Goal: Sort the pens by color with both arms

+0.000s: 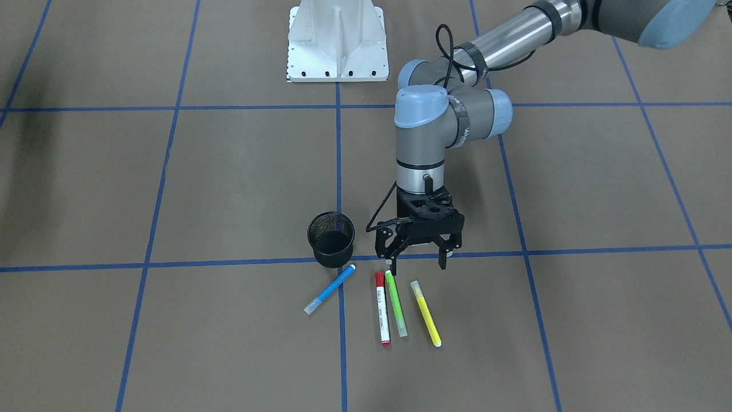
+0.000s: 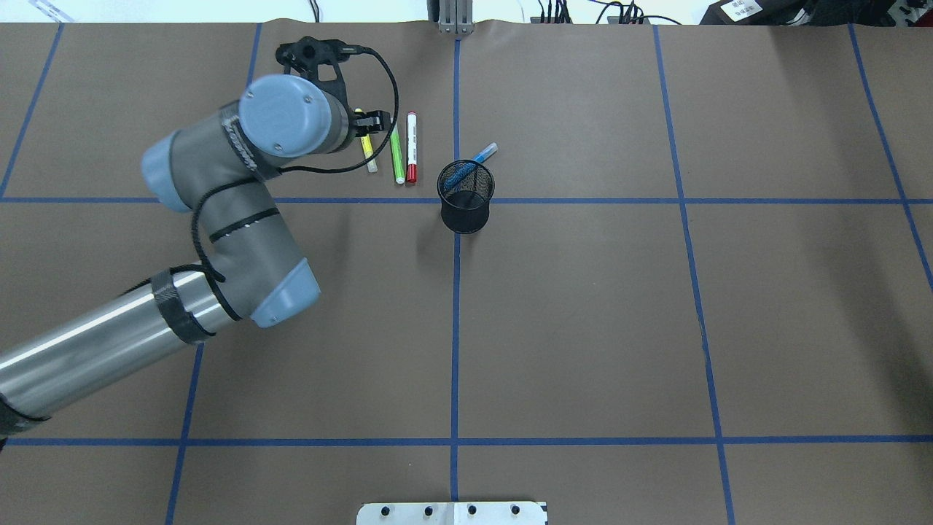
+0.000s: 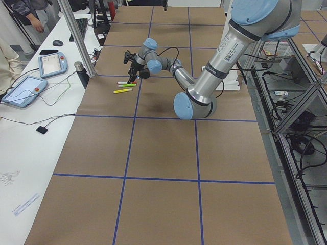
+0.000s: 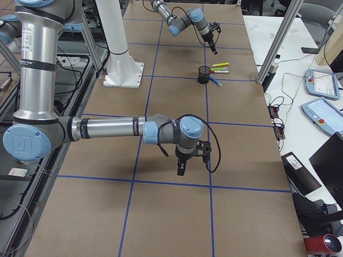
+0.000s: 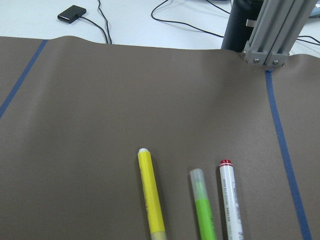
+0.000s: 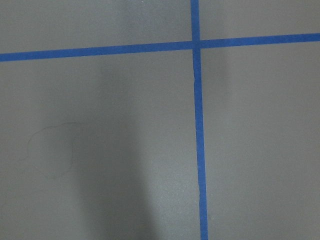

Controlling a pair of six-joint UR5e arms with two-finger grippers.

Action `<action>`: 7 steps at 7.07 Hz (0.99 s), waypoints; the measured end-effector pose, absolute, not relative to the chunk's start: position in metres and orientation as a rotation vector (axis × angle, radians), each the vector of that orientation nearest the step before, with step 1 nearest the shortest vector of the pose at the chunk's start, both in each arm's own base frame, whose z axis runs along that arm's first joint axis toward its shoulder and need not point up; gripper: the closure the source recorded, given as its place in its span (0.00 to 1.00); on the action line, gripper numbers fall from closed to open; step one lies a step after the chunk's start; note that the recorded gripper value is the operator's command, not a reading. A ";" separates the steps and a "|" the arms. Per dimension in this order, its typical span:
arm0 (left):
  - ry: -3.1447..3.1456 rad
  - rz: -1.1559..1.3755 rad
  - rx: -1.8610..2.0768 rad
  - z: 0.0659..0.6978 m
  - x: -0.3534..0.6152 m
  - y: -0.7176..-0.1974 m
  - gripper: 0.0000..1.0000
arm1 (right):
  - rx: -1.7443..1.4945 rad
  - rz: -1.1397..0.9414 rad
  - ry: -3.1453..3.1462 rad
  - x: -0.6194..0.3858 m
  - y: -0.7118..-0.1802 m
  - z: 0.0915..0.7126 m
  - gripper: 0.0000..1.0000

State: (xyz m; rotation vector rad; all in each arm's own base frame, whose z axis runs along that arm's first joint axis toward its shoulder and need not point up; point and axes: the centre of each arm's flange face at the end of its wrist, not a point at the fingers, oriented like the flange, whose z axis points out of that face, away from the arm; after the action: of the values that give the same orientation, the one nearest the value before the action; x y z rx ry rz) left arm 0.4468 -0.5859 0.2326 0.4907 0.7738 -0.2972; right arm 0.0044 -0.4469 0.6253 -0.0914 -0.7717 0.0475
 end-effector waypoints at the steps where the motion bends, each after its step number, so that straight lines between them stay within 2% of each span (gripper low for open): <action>1: 0.749 -0.233 0.450 0.228 0.392 -0.600 0.00 | -0.094 0.063 -0.774 0.009 -0.444 0.627 0.00; 3: 0.711 -0.120 0.364 0.243 0.280 -0.638 0.00 | -0.094 0.091 -0.771 0.020 -0.440 0.632 0.00; 7: 0.660 0.060 0.272 0.342 0.072 -0.698 0.00 | -0.098 0.118 -0.757 0.031 -0.437 0.637 0.00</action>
State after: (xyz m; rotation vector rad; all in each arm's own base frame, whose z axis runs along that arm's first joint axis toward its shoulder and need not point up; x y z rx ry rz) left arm 0.0716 -0.6976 0.3419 0.2717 0.6597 0.0597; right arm 0.0306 -0.4372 0.6370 -0.0979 -0.7569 0.1181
